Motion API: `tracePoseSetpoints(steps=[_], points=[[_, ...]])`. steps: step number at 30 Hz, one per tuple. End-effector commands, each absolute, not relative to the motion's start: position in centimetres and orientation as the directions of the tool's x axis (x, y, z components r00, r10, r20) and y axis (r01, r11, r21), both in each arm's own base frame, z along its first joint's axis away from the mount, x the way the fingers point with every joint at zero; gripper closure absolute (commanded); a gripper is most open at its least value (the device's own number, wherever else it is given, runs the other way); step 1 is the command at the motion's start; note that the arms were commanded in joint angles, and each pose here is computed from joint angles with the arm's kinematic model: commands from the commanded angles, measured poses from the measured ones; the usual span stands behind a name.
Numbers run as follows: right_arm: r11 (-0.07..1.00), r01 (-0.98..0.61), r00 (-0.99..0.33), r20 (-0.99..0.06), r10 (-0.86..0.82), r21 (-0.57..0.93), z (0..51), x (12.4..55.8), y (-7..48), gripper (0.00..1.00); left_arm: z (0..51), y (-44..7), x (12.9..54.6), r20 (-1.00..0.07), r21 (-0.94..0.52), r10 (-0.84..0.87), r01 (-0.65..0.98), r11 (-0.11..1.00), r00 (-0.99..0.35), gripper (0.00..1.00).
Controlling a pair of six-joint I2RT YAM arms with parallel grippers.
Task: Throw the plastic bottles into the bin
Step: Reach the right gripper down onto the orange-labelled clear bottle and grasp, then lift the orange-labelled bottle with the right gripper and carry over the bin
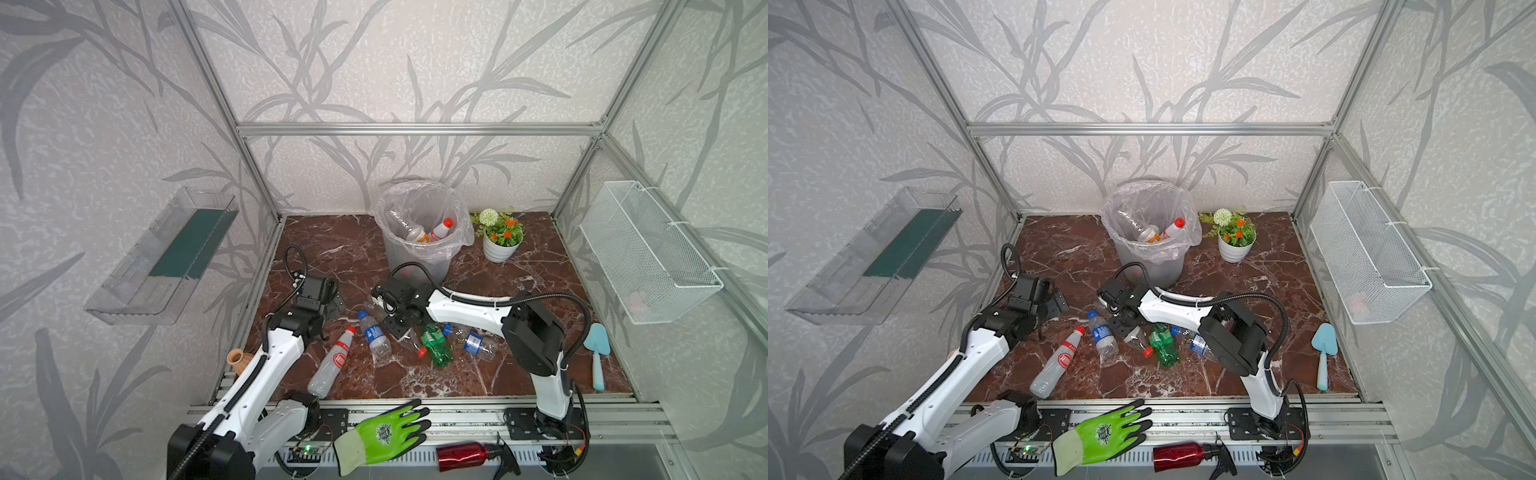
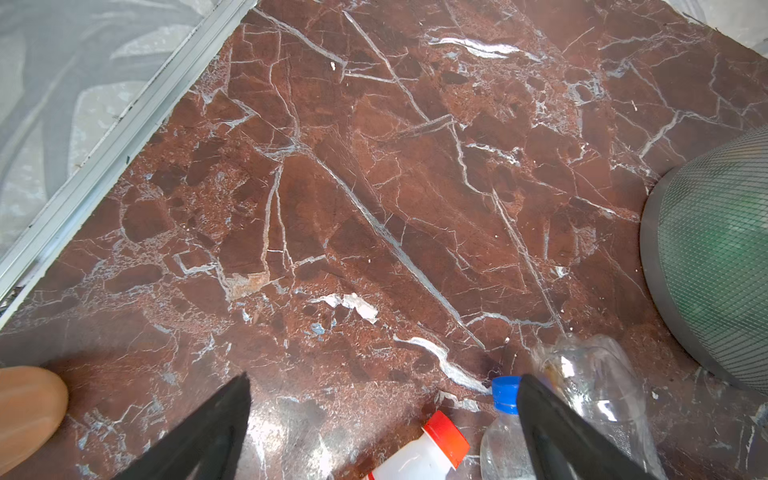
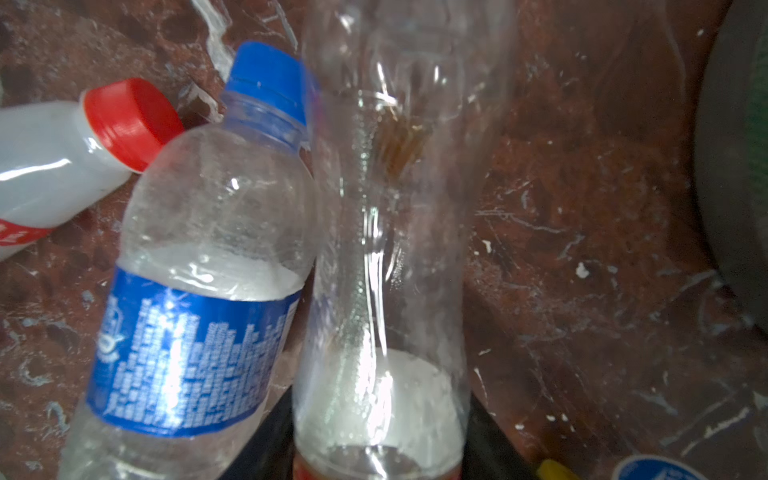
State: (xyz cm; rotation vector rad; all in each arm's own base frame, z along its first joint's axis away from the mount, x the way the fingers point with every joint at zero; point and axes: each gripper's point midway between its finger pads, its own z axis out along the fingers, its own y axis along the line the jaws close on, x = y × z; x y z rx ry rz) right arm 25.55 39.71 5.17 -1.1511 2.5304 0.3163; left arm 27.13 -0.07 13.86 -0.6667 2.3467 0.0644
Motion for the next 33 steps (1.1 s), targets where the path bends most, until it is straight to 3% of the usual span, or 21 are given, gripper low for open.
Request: tracePoseSetpoints(steps=[1,9,15,18,23,29,33], points=[[0.635,-0.771,-0.574,-0.492,-0.655,0.055,9.0,25.5,39.8,0.48,13.9,0.4,27.1,-0.639,-0.124,-0.453,-0.498,0.858,-0.621,0.01],[0.611,-0.787,-0.417,-0.799,-0.434,0.079,19.2,24.3,38.1,0.48,14.6,0.3,27.3,-0.639,-0.1,-0.423,-0.476,0.874,-0.642,0.01],[0.57,-0.818,-0.164,-0.98,-0.115,0.07,30.5,21.4,34.8,0.48,14.4,-0.3,27.9,-0.631,-0.115,-0.422,-0.459,0.881,-0.651,0.01],[0.629,-0.777,0.034,-0.999,0.033,-0.006,37.1,20.9,31.0,0.47,14.2,-0.6,28.3,-0.623,-0.122,-0.424,-0.454,0.883,-0.658,0.01],[0.786,-0.605,0.321,-0.942,0.097,-0.125,46.2,21.5,24.9,0.43,13.9,-1.0,28.2,-0.603,-0.111,-0.415,-0.443,0.889,-0.681,0.01],[0.839,-0.54,0.344,-0.928,0.146,-0.068,50.7,27.2,21.7,0.41,13.4,-2.3,27.5,-0.594,-0.077,-0.376,-0.415,0.906,-0.711,0.01],[0.817,-0.574,0.281,-0.949,0.142,-0.048,50.1,32.8,24.0,0.38,12.9,-2.9,27.1,-0.584,-0.06,-0.365,-0.409,0.91,-0.726,0.01]])
